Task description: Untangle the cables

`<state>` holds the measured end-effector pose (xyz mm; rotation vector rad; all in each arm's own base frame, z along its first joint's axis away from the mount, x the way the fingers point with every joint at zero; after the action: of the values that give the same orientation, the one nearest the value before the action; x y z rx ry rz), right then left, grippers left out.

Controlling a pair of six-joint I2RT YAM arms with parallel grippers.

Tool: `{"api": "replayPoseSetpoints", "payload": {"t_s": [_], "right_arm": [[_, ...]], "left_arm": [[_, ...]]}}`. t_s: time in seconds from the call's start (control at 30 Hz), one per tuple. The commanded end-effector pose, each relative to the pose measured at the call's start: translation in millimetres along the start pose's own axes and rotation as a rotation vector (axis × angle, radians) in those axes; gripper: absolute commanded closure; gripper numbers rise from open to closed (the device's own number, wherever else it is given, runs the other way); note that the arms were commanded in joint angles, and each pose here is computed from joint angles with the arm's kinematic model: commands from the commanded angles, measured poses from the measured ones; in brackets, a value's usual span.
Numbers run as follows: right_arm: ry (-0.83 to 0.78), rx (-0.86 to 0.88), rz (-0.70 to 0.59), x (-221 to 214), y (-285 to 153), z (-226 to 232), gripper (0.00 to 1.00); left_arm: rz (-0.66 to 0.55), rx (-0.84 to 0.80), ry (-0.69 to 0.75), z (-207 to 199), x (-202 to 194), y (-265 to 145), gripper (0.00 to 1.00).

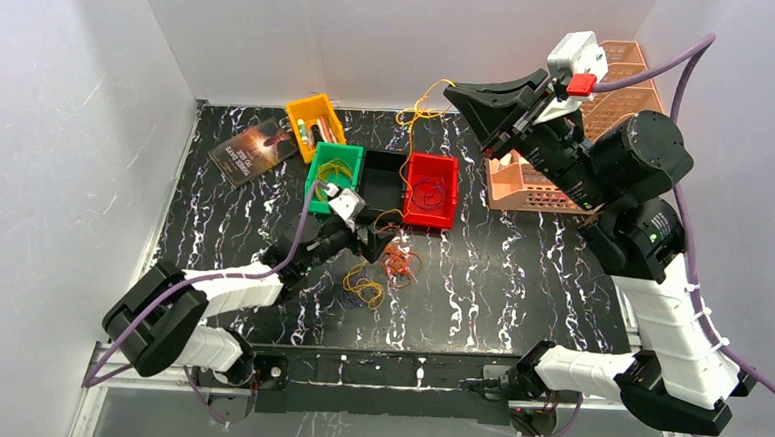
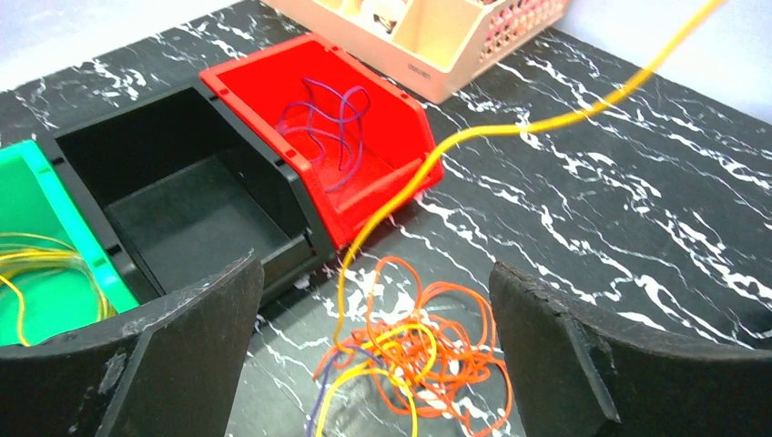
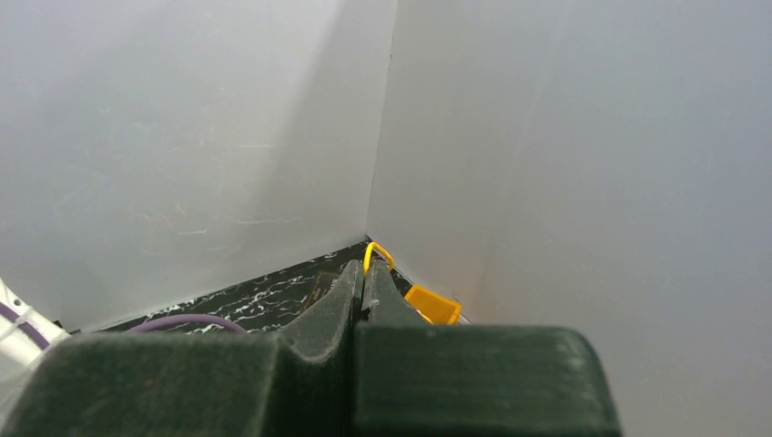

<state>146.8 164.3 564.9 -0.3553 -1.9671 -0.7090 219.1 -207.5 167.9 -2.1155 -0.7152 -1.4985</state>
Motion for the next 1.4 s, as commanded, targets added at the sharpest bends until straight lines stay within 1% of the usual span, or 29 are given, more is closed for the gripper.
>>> {"api": "replayPoseSetpoints", "payload": {"t_s": [0.0, 0.13, 0.27, 0.43, 0.57, 0.67, 0.93, 1.13, 1.37], "right_arm": [[0.000, -0.019, -0.088, 26, -11, -5, 1.00], [0.000, -0.014, -0.094, 27, -11, -5, 1.00], [-0.011, -0.023, -0.110, 31, -11, -6, 1.00], [-0.043, -0.041, -0.133, 39, -14, -10, 1.00], [-0.073, -0.071, -0.155, 46, -15, -15, 1.00], [-0.098, -0.114, -0.181, 53, -19, -20, 1.00], [-0.138, -0.252, -0.269, 69, -28, -33, 1.00], [-0.172, -0.345, -0.332, 85, -36, -43, 1.00], [-0.217, -0.449, -0.374, 99, -43, -54, 1.00]], "left_arm": [[-0.151, 0.009, 0.054, 0, 30, 17, 0.08], [-0.094, -0.048, 0.046, 1, 18, 34, 0.14], [0.013, -0.135, 0.025, 3, -9, 48, 0.20], [0.084, -0.128, -0.030, 9, -37, 50, 0.36], [0.122, -0.149, -0.074, 7, -46, 44, 0.46], [0.147, -0.159, -0.104, 5, -53, 34, 0.51], [0.279, -0.141, -0.220, 4, -90, -3, 0.67], [0.315, -0.109, -0.265, 3, -101, -28, 0.68], [0.339, -0.069, -0.284, 3, -109, -50, 0.66]]}}
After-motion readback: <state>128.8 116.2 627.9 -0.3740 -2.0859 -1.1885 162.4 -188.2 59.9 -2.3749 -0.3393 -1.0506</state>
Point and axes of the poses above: each gripper's point midway between its finger pads, its own y axis out along the fingers, its own z axis along the line the jaws close on, x = y × z, the point moved 10 cm from there along -y, back along the fingers, and after that the axes turned 14 degrees about -y, right-handed, at the moved point
